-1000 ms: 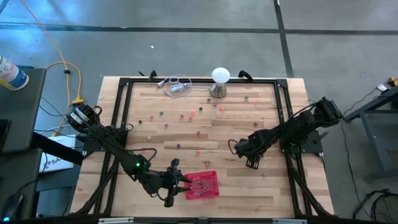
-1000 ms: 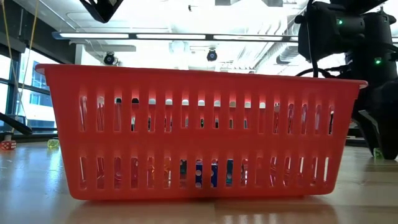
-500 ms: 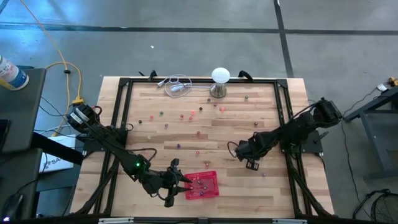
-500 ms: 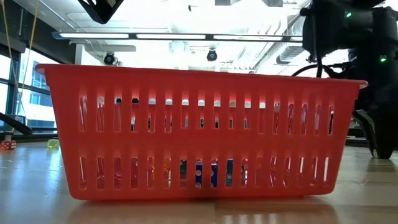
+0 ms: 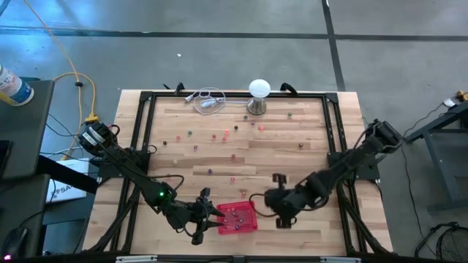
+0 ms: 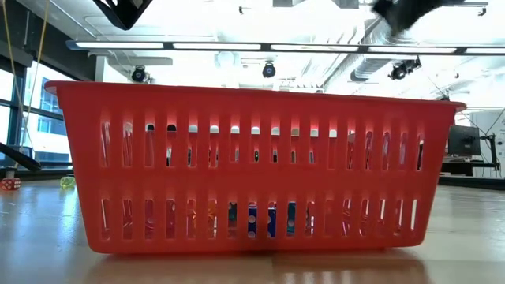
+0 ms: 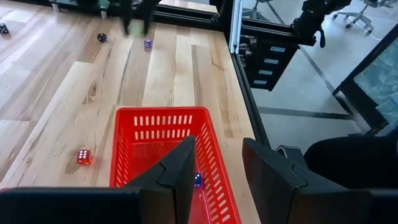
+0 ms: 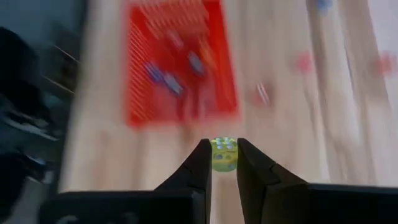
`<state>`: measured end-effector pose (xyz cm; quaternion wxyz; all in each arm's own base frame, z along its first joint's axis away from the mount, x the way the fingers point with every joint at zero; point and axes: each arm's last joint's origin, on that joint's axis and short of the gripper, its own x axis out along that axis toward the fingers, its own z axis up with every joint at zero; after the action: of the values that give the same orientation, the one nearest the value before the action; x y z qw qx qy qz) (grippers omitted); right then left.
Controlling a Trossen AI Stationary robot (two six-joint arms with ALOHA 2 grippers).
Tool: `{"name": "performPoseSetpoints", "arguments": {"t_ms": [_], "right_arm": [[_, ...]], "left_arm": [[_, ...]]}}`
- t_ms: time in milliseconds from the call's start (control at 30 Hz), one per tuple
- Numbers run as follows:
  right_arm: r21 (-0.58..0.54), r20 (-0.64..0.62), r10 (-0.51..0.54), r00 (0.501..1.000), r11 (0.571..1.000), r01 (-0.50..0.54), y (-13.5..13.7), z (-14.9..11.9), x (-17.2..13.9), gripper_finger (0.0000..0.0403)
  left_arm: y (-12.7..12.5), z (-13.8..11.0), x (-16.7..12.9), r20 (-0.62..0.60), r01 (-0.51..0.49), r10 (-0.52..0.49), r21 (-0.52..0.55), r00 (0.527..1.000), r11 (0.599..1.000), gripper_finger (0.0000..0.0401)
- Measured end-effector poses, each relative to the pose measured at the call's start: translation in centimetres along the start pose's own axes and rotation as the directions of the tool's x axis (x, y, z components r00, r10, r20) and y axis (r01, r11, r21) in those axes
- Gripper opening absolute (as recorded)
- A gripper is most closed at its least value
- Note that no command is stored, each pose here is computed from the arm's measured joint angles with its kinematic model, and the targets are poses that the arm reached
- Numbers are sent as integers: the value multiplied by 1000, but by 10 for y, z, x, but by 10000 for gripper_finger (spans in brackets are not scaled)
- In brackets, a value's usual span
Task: Pick & Place Dice
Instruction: Put the yellow dice into the red bin
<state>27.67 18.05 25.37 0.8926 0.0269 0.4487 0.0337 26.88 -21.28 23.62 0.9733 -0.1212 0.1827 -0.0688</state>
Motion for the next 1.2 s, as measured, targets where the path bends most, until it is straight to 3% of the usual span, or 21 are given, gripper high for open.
{"name": "performPoseSetpoints", "arguments": {"t_ms": [233, 433, 567, 833, 1200], "right_arm": [[-166, -12, 64, 998, 984, -65, 24, 23, 25, 29], [-236, -104, 56, 993, 969, -79, 23, 35, 66, 29], [-188, -136, 69, 988, 978, -94, 16, 39, 79, 45], [-54, -171, 152, 973, 985, -163, 8, 42, 85, 127], [-62, -126, 168, 978, 982, -176, 7, 47, 86, 184]], "left_arm": [[0, 0, 0, 0, -1, 1, 0, 1000, 1000, 128], [0, 0, 0, 2, 0, 0, -5, 1000, 1000, 128], [0, 0, 0, 1, -1, 1, -13, 1000, 1000, 128], [-5, -9, 2, -18, 7, -7, -7, 1000, 1000, 128], [2, -7, 9, 7, -30, 30, -17, 1000, 999, 128]]}}
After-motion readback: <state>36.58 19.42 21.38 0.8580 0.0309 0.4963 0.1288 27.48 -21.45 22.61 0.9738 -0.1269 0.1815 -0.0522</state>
